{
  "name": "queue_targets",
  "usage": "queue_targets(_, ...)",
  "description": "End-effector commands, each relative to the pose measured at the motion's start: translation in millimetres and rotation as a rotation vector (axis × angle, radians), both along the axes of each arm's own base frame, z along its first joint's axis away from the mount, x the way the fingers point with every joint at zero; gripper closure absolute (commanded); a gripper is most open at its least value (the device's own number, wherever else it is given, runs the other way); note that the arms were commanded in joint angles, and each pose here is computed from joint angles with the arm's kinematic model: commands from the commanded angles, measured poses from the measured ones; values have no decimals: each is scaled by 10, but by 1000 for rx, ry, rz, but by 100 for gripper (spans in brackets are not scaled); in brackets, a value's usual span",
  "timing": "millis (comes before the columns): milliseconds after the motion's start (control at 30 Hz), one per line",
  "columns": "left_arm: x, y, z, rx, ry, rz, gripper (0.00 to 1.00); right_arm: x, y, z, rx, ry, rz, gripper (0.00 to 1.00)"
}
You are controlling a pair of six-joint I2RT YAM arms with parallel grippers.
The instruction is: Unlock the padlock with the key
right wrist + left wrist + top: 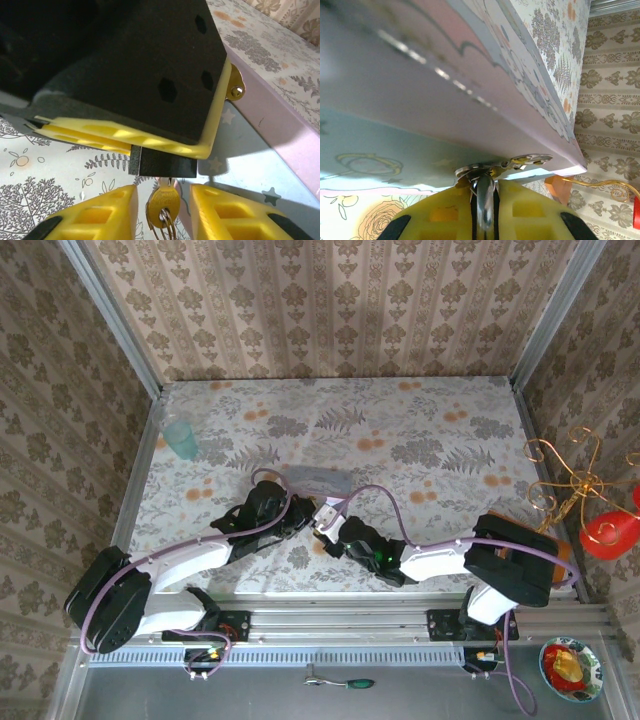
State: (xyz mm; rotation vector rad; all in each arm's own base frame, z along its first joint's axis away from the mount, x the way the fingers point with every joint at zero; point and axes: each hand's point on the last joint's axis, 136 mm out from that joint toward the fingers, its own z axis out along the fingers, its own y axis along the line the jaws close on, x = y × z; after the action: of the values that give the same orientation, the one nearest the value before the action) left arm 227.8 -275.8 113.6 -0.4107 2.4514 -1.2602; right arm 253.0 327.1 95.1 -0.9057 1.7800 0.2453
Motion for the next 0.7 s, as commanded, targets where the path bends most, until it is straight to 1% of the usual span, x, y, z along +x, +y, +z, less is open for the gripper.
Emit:
queue_targets(0,6,-109,215,-57,-47,-26,100,105,78,175,46,-45,-39,73)
queue_targets(100,-3,-139,199,-60,-47,-30,100,130,92,163,64,-30,-56,80)
queue_targets(167,0,-142,180,-54,-48,-31,100,115,94,160,114,10,-64,86)
queue_targets(233,2,-145,157,-51,-49,-32,100,94,92,164,209,129,-84,96)
queue_targets(267,15,-149,160,-56,-58,-30,100,69,115,178,296,226,-81,100)
queue_targets(300,24,-152,153,-56,-64,-29,100,27,158,177,385,318,-57,100)
queue_targets(367,41,-165,140,-48,-71,-35,100,-76,239,153,507,440,-27,100)
queue_targets(467,56,-185,100,-43,-75,-41,100,-151,262,91,608,531,-33,100)
queue_targets(533,67,-192,79,-36,-77,-43,100,-173,262,47,606,550,-36,100)
queue_targets(667,91,-166,41,5,-91,-44,100,-164,176,-55,467,509,-89,100)
